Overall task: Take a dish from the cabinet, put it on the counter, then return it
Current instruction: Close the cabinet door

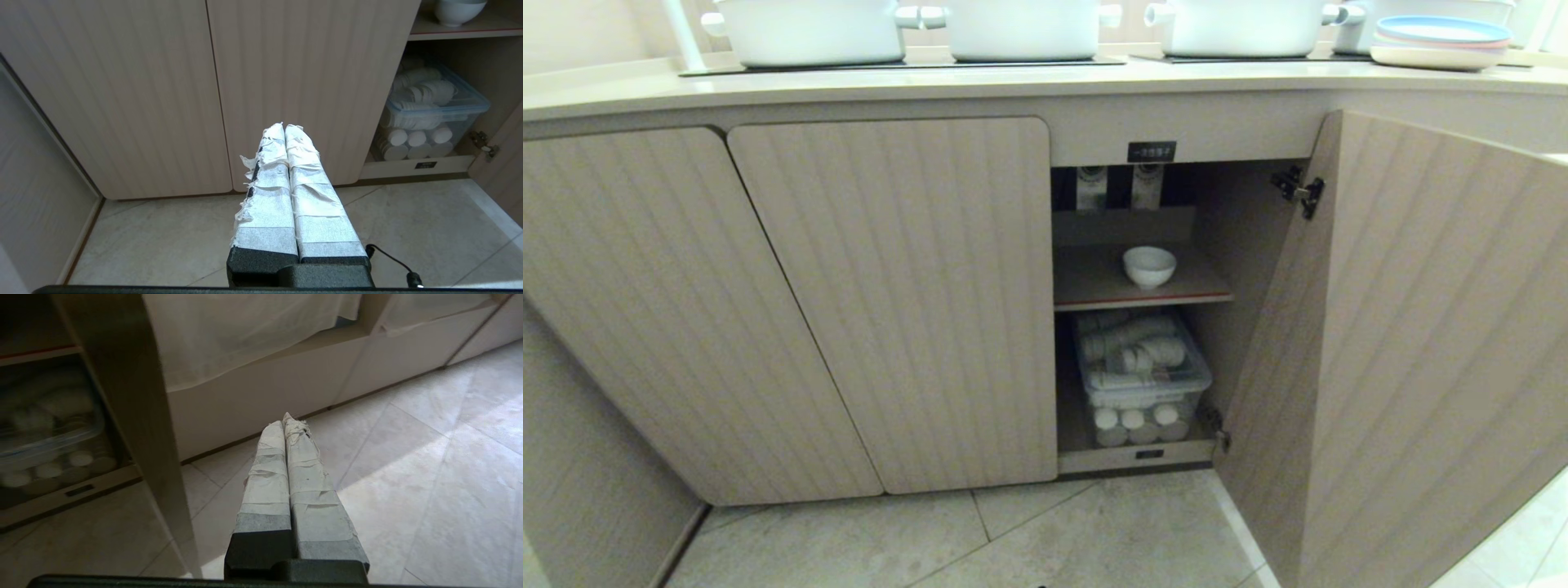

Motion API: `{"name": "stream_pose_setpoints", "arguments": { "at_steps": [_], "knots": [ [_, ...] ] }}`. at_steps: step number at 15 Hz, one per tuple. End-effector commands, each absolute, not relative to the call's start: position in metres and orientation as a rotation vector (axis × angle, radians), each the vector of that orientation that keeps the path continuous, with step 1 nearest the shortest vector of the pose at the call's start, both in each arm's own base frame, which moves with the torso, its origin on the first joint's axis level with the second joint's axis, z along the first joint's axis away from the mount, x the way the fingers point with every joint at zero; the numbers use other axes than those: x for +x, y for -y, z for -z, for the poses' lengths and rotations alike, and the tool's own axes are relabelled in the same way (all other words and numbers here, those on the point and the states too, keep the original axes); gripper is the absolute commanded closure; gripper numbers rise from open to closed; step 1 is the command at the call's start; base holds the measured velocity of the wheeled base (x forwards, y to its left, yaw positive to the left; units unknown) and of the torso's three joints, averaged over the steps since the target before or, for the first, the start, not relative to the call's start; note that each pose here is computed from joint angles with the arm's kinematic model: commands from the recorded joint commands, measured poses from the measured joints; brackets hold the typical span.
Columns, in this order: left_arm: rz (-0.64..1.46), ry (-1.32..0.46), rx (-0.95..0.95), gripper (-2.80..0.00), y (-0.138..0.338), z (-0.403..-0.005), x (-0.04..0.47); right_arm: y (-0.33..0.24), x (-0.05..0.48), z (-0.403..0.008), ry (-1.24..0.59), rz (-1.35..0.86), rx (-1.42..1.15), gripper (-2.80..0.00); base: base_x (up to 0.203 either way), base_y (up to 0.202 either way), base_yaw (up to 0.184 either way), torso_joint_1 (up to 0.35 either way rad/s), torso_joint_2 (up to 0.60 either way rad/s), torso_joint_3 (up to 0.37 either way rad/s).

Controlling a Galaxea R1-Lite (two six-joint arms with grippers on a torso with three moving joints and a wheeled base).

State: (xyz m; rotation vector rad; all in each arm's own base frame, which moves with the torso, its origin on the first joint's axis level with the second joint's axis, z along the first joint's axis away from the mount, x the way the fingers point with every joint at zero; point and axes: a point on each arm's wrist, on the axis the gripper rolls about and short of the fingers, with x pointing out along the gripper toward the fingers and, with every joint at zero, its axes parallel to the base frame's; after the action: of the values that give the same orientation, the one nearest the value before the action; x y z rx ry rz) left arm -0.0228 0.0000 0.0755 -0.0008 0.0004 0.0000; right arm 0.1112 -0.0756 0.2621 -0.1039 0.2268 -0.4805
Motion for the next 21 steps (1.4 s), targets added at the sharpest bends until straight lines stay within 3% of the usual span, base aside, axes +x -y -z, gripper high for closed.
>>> {"name": "stream_pose_setpoints", "arguments": {
  "at_steps": [1, 8, 21],
  "knots": [
    [0.0, 0.0, -0.002, 0.0, 0.0, -0.075, -0.023, 0.077, 0.114, -0.261, -0.231, 0.456, -0.097, 0.0, 0.0, 0.0, 0.0, 0.0, 0.0, 0.0],
    [0.0, 0.0, -0.002, 0.0, 0.0, -0.075, -0.023, 0.077, 0.122, -0.263, -0.18, 0.261, -0.086, 0.0, 0.0, 0.0, 0.0, 0.0, 0.0, 0.0],
    [0.0, 0.0, -0.002, 0.0, 0.0, -0.075, -0.023, 0.062, 0.129, -0.265, -0.123, 0.088, -0.062, 0.0, 0.0, 0.0, 0.0, 0.0, 0.0, 0.0]
  ]
}}
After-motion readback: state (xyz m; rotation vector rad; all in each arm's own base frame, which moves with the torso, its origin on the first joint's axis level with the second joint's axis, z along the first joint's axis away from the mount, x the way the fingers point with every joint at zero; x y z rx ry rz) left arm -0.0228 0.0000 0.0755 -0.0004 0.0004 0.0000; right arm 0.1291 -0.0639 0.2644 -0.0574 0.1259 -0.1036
